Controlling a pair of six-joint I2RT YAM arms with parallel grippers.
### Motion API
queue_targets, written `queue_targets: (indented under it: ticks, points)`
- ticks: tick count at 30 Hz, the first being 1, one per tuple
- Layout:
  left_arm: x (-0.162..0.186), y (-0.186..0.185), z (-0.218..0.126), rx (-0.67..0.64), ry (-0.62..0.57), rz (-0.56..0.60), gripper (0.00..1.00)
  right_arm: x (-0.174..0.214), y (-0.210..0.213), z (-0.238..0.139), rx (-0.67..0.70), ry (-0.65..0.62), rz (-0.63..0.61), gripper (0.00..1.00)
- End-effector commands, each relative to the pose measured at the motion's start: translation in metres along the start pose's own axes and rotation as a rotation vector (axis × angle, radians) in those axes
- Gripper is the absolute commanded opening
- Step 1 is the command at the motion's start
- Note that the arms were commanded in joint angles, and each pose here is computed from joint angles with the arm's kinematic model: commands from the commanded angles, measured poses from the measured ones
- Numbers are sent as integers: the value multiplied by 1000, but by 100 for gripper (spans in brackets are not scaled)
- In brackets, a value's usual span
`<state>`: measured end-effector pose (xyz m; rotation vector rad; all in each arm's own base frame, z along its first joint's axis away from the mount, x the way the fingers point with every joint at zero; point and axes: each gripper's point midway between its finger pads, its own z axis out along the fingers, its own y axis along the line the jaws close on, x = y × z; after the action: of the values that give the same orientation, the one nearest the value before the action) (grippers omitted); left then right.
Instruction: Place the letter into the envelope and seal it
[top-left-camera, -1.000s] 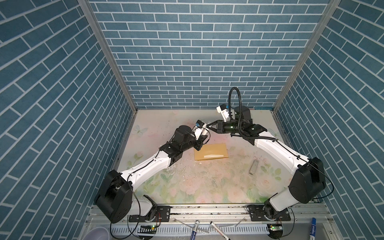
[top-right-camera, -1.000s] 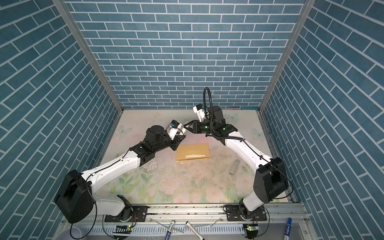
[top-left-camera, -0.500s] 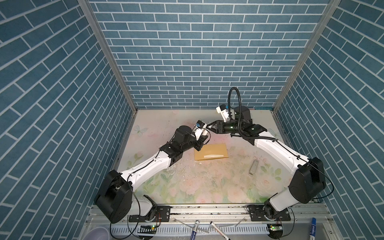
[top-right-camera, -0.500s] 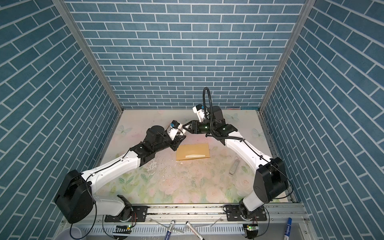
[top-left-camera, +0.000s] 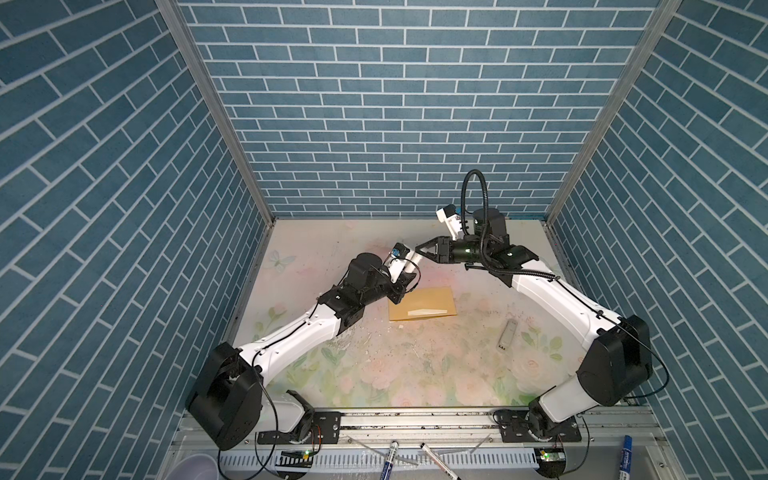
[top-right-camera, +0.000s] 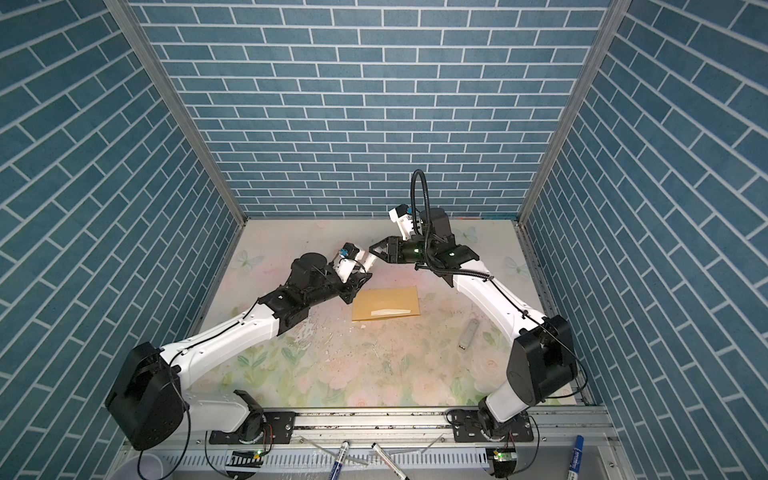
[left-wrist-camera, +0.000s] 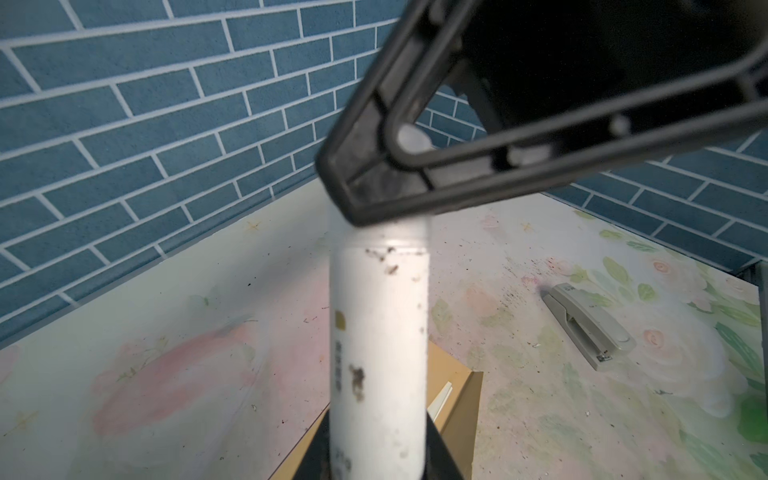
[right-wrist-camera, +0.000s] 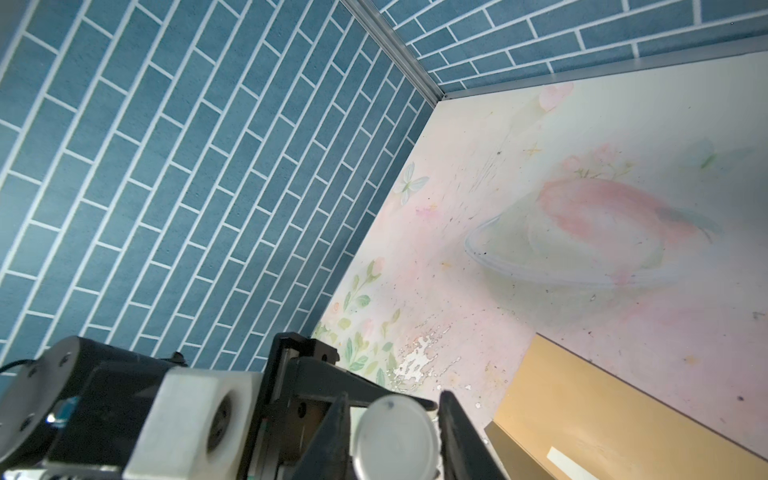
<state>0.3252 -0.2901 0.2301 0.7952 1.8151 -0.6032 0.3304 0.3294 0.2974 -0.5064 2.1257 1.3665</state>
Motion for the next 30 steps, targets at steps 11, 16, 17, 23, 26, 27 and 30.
queue_targets:
  ticks: [11, 16, 17, 23, 26, 27, 30]
  points:
    - [-10, -3, -4, 6, -42, 10, 29, -8, 12, -2, -41, -7, -21, 10]
    - [-22, -4, -6, 8, -78, 2, 53, -5, 9, -3, -15, -18, -25, 8]
    - [-24, -4, -5, 9, -82, 2, 55, -5, 10, -3, -15, -19, -28, 8]
    - [-30, -5, -2, 22, -88, -3, 56, 1, 12, 1, -13, -11, -31, 6]
    - [-32, -5, -1, 26, -93, -6, 55, 5, 13, 4, -15, -3, -31, 6]
    - [-33, -5, -1, 27, -96, -6, 54, 5, 13, 5, -14, -2, -32, 5]
    - [-33, -5, 0, 26, -98, -8, 49, 7, 13, 7, -16, 4, -33, 5]
